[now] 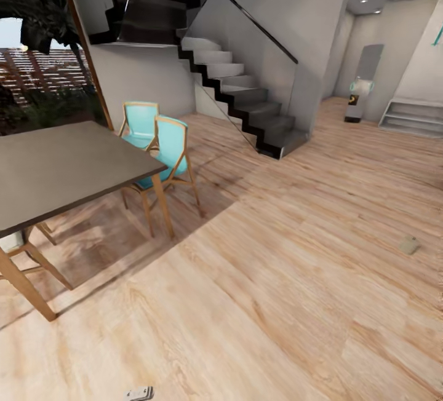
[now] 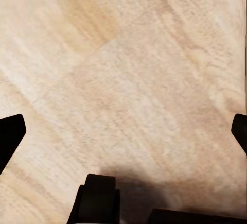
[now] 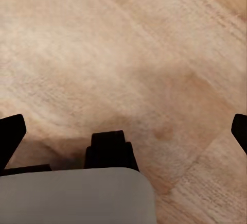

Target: Place each of the two pumpkins and all three candles from the living room inside a cabinet in the living room (use any cabinet), then make sure every cabinet is closed, and position the cauldron so it is next to a table in the living room.

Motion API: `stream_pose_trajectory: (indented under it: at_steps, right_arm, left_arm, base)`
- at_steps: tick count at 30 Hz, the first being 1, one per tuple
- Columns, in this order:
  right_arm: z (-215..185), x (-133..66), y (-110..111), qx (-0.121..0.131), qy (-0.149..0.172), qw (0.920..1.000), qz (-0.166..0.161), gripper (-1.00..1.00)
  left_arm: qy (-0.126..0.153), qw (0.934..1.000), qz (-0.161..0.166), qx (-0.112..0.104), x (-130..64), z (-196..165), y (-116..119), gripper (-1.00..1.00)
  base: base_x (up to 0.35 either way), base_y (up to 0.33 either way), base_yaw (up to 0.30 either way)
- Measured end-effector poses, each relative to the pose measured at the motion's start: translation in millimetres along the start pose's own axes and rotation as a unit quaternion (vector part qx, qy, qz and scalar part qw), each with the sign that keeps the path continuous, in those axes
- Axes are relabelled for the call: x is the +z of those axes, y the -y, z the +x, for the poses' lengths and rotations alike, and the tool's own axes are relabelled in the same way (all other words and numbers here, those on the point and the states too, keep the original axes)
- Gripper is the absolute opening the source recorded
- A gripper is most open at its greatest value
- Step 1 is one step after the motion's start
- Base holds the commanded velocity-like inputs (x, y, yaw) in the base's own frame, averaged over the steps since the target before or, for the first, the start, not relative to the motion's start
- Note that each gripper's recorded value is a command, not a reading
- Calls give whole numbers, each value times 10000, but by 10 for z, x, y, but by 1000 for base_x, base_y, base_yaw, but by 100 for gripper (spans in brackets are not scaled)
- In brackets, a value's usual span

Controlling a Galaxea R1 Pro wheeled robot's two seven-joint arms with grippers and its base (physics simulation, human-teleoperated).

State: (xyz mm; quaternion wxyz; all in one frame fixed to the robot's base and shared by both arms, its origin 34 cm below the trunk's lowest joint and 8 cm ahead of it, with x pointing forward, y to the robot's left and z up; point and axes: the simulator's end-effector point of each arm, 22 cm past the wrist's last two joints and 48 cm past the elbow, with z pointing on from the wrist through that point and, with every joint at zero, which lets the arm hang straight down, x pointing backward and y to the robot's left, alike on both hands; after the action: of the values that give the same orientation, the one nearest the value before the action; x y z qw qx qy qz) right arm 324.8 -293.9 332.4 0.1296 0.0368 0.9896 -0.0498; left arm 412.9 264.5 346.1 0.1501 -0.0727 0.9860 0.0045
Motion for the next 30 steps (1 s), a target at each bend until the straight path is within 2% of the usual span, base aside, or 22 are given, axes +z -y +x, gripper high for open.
stream_pose_trajectory:
  at_steps: [6,19,30]
  right_arm:
    - [-1,0,7,0,0,10000,4,100]
    - [-1,1,10,-1,1,10000,6,100]
    - [-1,1,10,0,0,10000,6,100]
  left_arm:
    - [0,10000,0,0,0,0,0,100]
    - [0,10000,-2,0,0,0,-4,100]
    - [1,10000,-5,0,0,-1,-8,100]
  base:
    - [283,73,-294]
    - [25,10,-294]
    - [223,223,-294]
